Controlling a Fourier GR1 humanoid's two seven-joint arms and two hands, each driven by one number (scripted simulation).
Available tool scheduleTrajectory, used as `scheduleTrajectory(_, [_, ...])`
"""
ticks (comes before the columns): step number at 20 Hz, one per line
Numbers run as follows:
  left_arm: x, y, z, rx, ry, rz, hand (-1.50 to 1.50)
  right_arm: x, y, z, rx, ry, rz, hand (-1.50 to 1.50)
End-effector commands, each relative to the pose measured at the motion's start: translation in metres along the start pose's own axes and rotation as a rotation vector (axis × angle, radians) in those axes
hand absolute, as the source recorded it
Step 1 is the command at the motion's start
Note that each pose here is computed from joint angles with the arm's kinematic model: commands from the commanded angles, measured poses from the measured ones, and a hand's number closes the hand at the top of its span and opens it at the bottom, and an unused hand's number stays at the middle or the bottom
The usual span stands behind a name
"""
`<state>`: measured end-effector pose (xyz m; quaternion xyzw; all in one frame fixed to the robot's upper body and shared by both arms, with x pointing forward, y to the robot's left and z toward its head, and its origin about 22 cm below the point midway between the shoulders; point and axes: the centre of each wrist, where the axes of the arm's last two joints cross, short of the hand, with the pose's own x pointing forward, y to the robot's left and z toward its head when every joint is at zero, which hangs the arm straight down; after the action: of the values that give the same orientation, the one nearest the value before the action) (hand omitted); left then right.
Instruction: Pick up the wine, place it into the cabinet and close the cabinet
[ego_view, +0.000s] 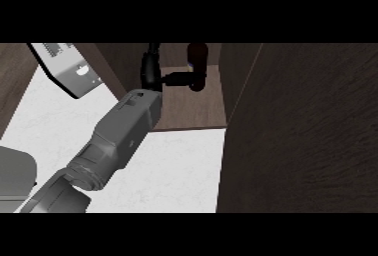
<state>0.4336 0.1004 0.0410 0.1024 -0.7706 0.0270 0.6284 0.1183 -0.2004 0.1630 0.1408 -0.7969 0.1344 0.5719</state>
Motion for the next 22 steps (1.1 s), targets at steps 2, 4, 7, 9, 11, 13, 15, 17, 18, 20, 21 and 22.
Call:
scheduleTrajectory(2, [0.001, 0.02, -0.009, -0.014, -0.073, 0.085, -1.5, 0.033, -0.001, 0.018, 0.013, -0.059, -0.022, -1.5])
scheduleTrajectory(4, [0.004, 0.011, -0.006, -0.028, -0.083, 0.109, -1.5, 0.037, -0.003, 0.024, 0.008, -0.059, -0.027, -1.5])
scheduleTrajectory(7, [-0.001, 0.01, 0.002, -0.072, -0.073, 0.151, -1.5, 0.037, 0.003, 0.026, -0.019, -0.054, -0.032, -1.5])
scheduleTrajectory(9, [0.008, -0.013, 0.012, -0.097, -0.079, 0.184, -1.5, 0.036, 0.0, 0.026, -0.02, -0.039, -0.027, -1.5])
scheduleTrajectory(11, [0.0, -0.003, 0.016, -0.098, -0.08, 0.194, -1.5, 0.037, 0.009, 0.028, -0.045, -0.045, -0.038, -1.5])
scheduleTrajectory(13, [0.005, -0.008, 0.019, -0.106, -0.099, 0.207, -1.5, 0.045, 0.003, 0.028, -0.02, -0.053, -0.024, -1.5])
scheduleTrajectory(15, [0.009, 0.003, 0.016, -0.122, -0.094, 0.228, -1.5, 0.046, 0.002, 0.031, -0.05, -0.062, -0.022, -1.5])
scheduleTrajectory(17, [0.009, 0.009, 0.016, -0.123, -0.119, 0.232, -1.5, 0.046, 0.007, 0.022, -0.049, -0.068, -0.019, -1.5])
scheduleTrajectory(18, [0.0, -0.018, 0.051, -0.153, -0.077, 0.257, -1.5, 0.028, 0.001, 0.023, -0.041, -0.038, -0.009, -1.5])
scheduleTrajectory(20, [0.003, 0.002, 0.045, -0.139, -0.095, 0.261, -1.5, 0.04, 0.007, 0.027, -0.045, -0.042, -0.035, -1.5])
scheduleTrajectory(21, [0.012, 0.002, 0.046, -0.161, -0.095, 0.282, -1.5, 0.033, 0.003, 0.015, -0.025, -0.052, -0.015, -1.5])
scheduleTrajectory(22, [-0.007, -0.014, 0.077, -0.184, -0.072, 0.286, -1.5, 0.041, 0.01, 0.027, -0.023, -0.029, -0.028, -1.5])
